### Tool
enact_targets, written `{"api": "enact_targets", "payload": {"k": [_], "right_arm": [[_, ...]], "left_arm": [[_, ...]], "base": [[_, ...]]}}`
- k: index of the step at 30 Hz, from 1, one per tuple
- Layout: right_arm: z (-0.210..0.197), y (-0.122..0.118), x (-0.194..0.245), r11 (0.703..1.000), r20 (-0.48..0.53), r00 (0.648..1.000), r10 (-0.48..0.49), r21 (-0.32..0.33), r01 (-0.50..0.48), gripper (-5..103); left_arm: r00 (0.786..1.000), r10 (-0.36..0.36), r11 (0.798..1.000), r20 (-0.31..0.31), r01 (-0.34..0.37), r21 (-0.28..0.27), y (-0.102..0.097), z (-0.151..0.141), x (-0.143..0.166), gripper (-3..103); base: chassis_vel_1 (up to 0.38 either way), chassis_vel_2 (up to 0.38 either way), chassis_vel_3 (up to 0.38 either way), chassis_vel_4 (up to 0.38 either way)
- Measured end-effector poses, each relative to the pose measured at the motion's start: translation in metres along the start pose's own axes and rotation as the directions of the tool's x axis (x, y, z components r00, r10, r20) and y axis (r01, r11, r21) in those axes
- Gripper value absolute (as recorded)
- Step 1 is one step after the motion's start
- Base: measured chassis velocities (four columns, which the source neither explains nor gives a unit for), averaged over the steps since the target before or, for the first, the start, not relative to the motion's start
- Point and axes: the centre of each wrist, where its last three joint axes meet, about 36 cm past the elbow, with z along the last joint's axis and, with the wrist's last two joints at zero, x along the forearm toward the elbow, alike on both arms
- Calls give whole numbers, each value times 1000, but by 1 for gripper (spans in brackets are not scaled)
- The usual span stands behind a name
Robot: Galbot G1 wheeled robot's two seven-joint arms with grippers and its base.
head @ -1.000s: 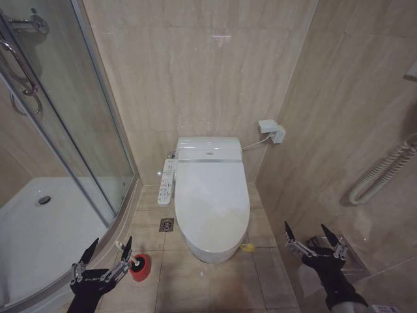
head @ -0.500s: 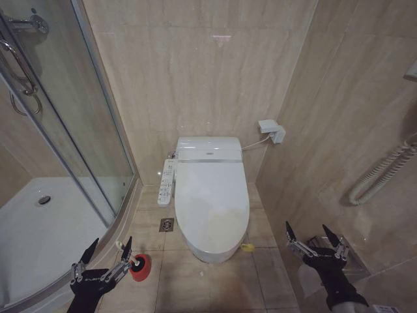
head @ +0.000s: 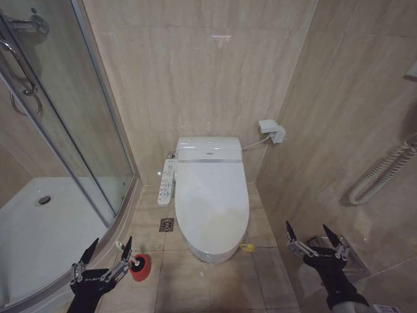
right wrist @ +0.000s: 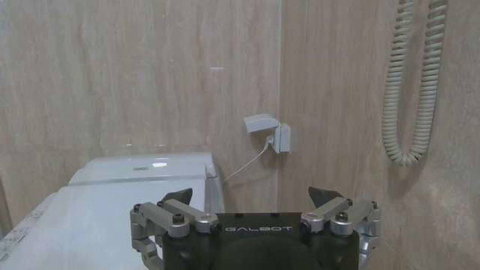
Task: Open the toilet lid, clean the toilet bowl with a toilet brush, close the toilet lid, and flush.
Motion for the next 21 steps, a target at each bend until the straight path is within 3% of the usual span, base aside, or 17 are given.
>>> {"api": "enact_targets", "payload": {"k": [21], "right_arm": [[0,0,0,1000,0,1000,0,-1,0,100]], "left_arm": [[1000,0,1000,0,0,0,0,0,0,92]], "base": [[0,0,0,0]]}}
